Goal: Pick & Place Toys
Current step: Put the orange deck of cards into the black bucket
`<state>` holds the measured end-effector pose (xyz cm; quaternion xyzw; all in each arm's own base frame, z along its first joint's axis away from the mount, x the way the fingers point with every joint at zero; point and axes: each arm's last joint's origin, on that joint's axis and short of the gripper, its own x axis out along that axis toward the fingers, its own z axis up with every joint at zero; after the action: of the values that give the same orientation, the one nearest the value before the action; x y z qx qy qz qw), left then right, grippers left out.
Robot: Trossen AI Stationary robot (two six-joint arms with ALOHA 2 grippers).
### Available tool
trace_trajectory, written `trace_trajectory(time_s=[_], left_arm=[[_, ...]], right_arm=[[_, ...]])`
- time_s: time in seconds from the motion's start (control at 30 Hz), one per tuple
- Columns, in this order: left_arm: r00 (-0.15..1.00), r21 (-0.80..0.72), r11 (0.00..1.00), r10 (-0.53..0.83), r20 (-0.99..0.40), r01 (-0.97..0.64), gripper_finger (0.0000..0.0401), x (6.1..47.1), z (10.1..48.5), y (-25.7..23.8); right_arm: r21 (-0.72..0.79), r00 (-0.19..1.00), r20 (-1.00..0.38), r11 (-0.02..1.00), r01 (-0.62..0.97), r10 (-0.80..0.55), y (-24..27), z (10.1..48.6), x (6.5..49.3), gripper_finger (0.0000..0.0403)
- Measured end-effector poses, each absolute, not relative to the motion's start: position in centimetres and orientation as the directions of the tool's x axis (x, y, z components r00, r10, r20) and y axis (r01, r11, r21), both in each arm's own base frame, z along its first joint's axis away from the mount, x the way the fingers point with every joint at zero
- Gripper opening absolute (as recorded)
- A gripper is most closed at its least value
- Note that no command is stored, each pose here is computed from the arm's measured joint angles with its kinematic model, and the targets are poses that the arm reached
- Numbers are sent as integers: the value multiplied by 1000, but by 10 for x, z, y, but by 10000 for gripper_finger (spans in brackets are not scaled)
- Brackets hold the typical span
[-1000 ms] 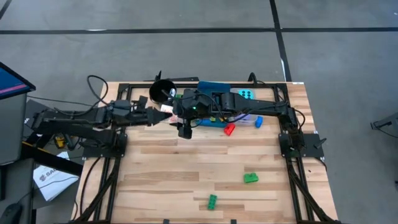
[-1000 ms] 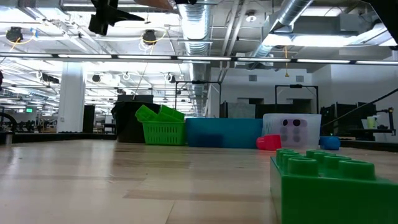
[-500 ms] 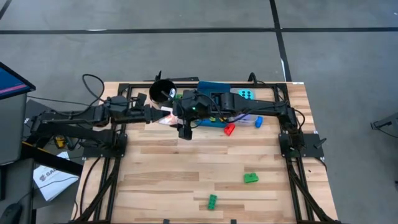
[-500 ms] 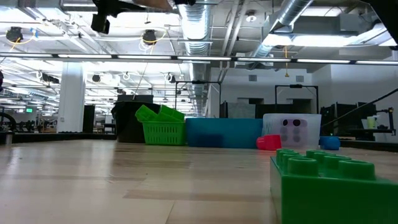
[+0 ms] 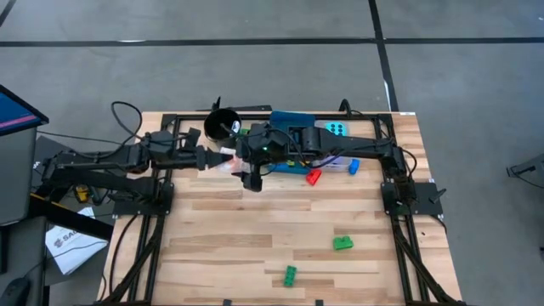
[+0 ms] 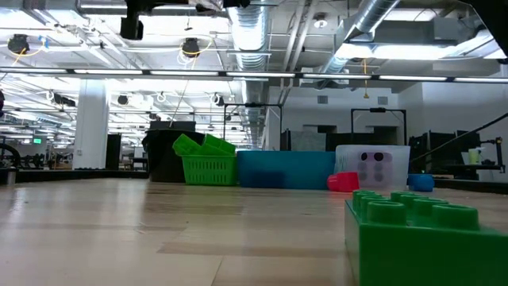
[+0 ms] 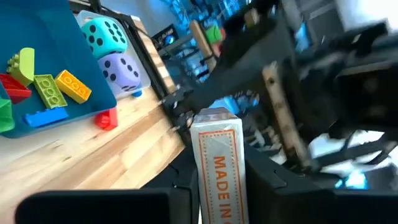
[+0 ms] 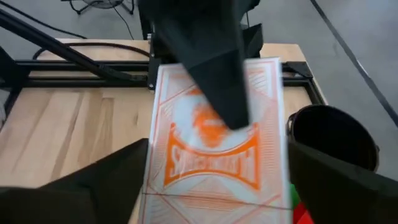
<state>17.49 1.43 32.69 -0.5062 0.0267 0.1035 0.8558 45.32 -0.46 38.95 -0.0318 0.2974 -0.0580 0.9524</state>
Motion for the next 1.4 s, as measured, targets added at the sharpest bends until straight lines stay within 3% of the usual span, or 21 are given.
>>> trace_trajectory(time_s=[0.1, 0.53, 0.77, 1.03, 1.23, 1.4], left_arm=[[974, -836, 501, 139, -177, -223, 63, 174, 324, 14], [941, -787, 539, 303, -152, -301, 63, 145, 331, 37], [919, -775, 530, 361, -160, -343, 63, 133, 332, 44], [900, -759, 526, 398, -180, -384, 63, 133, 330, 50], [820, -691, 472, 466, -332, -548, 63, 140, 312, 68], [729, -602, 427, 509, -457, -675, 63, 149, 294, 90]], right_arm=[[-93, 801, -581, 989, 113, -146, -7, 396, 443, 386], [-104, 766, -595, 968, 227, -243, -9, 450, 365, 317], [-41, 718, -630, 935, 351, -297, -1, 428, 316, 314], [198, 841, -462, 892, 406, -280, 9, 386, 267, 314], [305, 858, -432, 850, 429, -278, 9, 349, 257, 314], [296, 850, -450, 852, 432, -275, 9, 342, 261, 314]])
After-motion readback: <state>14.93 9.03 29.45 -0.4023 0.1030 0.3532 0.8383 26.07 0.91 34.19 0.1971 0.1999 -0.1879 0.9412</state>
